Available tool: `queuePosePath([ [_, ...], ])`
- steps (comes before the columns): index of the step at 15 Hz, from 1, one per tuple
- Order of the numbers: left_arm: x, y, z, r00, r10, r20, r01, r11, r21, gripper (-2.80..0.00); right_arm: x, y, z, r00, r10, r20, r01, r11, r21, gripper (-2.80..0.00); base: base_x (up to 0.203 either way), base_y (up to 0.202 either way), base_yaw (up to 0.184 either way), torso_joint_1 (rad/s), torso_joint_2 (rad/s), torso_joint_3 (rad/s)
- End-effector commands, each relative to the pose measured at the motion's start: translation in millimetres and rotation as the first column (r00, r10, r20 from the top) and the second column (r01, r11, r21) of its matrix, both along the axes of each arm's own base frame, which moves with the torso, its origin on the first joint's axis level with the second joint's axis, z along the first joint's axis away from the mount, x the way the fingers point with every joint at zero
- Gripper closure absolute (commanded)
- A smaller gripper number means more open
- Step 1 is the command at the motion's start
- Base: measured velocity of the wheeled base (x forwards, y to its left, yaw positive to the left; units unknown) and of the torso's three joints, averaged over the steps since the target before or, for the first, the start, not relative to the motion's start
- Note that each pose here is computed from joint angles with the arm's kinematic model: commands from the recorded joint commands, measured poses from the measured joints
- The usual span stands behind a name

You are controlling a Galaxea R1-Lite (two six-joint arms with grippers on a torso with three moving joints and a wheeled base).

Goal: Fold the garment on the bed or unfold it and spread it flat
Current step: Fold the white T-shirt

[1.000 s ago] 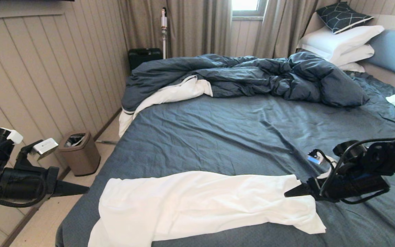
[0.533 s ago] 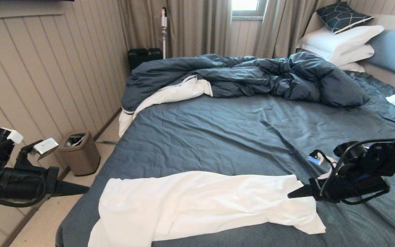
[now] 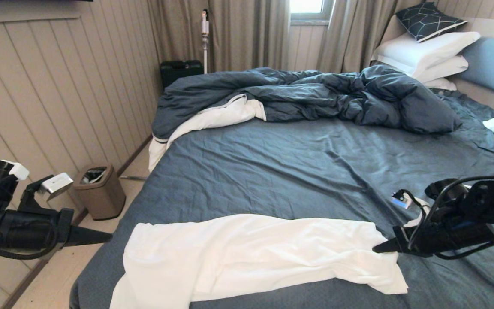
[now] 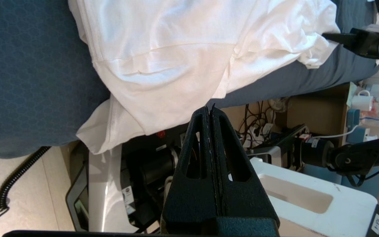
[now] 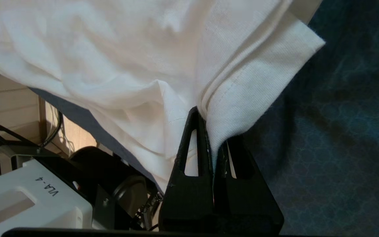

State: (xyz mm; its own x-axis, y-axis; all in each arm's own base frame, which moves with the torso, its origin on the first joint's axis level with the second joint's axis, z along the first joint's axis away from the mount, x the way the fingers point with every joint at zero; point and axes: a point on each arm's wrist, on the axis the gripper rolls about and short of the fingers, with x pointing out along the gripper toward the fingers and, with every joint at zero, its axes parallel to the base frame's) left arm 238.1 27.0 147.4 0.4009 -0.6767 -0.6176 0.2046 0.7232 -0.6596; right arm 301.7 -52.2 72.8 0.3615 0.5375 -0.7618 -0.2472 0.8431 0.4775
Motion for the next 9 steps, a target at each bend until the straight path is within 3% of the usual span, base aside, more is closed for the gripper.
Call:
queuePosePath([
  [1,0.0,0.0,0.3,1.000,-0.002,0.001,0.002,1.000,-0.003,0.00,-3.0,0.8,-0.1,1.000,0.016,0.004,-0.016,1.000,-0.002,0.00,0.000,0.000,0.000,0.000,0.00,0.000],
  [4,-0.4,0.0,-0.1,1.000,-0.001,-0.003,0.001,1.000,-0.005,0.00,-5.7,-6.6,5.6,1.000,-0.010,0.022,0.010,1.000,-0.008,0.00,0.000,0.000,0.000,0.000,0.00,0.000],
  [9,-1.5,-0.6,-0.3,1.000,-0.004,-0.003,0.004,1.000,-0.006,0.00,-16.8,-50.5,15.1,0.987,-0.150,0.056,0.155,0.983,-0.098,0.00,0.000,0.000,0.000,0.000,0.00,0.000],
])
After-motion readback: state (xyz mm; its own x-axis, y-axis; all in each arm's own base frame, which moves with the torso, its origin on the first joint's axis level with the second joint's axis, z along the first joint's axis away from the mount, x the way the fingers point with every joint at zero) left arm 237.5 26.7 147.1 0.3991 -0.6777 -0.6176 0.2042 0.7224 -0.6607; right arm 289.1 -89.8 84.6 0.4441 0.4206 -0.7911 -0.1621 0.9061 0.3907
